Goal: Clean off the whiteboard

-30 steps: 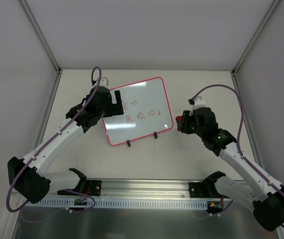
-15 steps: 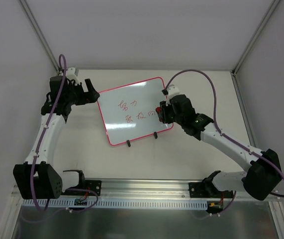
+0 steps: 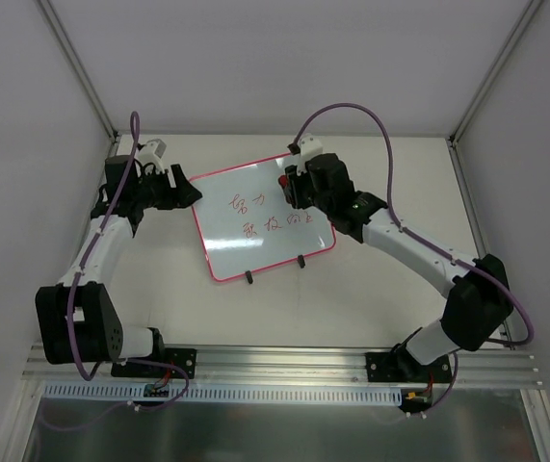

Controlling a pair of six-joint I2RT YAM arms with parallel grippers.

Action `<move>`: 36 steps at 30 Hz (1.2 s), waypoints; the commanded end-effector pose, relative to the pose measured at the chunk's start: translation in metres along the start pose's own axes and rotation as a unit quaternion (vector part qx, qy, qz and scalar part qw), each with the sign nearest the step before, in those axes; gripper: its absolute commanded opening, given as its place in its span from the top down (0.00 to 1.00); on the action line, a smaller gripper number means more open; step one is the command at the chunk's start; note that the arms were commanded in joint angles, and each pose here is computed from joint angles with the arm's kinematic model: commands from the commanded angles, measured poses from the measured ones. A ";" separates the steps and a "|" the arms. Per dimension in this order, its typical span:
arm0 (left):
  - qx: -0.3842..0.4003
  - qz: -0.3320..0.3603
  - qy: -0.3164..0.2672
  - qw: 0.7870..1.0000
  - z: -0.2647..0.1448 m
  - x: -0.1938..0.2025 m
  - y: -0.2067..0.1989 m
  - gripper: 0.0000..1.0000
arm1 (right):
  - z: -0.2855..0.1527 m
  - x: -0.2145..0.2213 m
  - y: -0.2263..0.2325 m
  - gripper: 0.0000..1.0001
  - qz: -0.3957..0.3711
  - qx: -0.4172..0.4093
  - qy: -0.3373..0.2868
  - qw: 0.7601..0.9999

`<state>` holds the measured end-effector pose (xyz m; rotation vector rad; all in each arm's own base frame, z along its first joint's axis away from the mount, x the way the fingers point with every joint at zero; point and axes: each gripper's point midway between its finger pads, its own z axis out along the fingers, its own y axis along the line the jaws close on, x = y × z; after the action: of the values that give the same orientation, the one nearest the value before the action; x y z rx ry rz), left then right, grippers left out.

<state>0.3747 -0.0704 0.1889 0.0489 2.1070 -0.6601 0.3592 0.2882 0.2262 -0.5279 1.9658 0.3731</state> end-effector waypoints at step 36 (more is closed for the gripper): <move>0.079 0.054 0.033 0.995 0.003 0.050 -0.025 1.00 | 0.103 0.045 0.123 1.00 -0.057 -0.071 0.007 0.996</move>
<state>0.3522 -0.0897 0.1567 0.1317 2.1241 -0.7779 0.3765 0.4020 0.1652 -0.6787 1.9069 0.3763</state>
